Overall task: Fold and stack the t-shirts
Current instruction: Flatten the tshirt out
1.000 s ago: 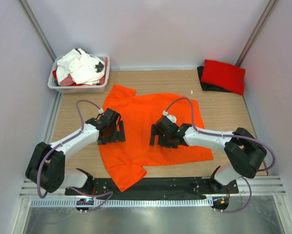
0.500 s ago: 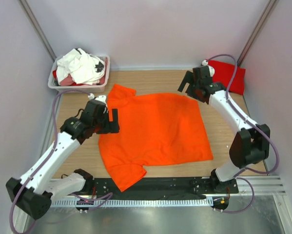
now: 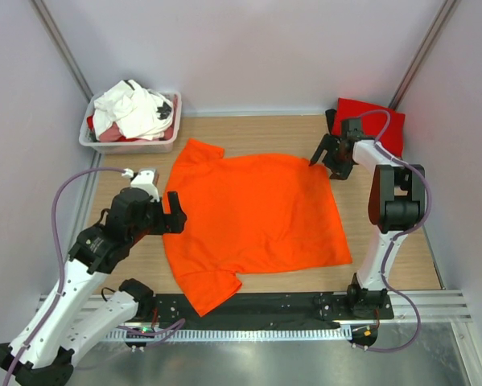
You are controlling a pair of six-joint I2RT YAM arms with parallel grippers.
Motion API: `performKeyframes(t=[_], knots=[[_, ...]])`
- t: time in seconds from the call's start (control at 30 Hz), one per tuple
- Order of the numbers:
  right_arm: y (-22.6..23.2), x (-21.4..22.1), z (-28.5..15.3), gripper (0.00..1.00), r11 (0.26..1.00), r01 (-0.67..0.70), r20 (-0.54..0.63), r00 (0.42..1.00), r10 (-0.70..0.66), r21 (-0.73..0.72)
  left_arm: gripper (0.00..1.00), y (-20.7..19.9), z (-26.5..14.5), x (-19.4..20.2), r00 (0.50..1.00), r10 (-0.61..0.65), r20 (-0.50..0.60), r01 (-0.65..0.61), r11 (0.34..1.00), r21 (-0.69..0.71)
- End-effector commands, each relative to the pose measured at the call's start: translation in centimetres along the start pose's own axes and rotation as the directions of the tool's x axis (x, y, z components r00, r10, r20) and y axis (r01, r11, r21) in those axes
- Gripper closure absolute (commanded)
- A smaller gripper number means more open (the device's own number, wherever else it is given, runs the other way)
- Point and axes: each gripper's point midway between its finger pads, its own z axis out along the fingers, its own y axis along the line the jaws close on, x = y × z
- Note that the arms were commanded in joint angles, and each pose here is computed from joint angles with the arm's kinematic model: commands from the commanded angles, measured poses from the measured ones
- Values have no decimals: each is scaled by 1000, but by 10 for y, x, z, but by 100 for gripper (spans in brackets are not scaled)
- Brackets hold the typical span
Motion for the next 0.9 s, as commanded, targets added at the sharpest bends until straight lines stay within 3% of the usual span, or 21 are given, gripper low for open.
performKeyframes(t=[0.0, 0.23, 0.37, 0.47, 0.53, 0.57, 0.7, 0.87], knots=[[18, -24, -1, 9, 993, 36, 56, 998, -30, -110, 10, -1, 1, -11, 999, 9, 47, -9, 1000, 0], [20, -10, 29, 11, 983, 11, -4, 1000, -12, -183, 10, -1, 4, -9, 999, 14, 33, -14, 1000, -3], [26, 1, 38, 16, 969, -9, -34, 999, 1, -247, 10, 0, 5, -8, 999, 16, 30, -15, 1000, -11], [30, 10, 37, 30, 957, -22, -54, 998, 7, -290, 10, 0, 5, -9, 999, 16, 28, -16, 1000, -15], [32, 15, 31, 50, 950, -26, -54, 999, 9, -313, 11, 1, 6, -9, 999, 15, 29, -14, 1000, -21], [34, 15, 28, 64, 947, -23, -47, 999, 8, -321, 10, 2, 6, -9, 999, 15, 28, -15, 1000, -22], [44, 9, 6, 95, 932, 14, -12, 1000, -20, -362, 11, 2, 5, -9, 999, 13, 31, -13, 1000, -25], [67, -17, -62, 99, 913, 191, 189, 974, -129, -360, 11, 3, 6, -9, 999, 15, 31, -14, 999, -29]])
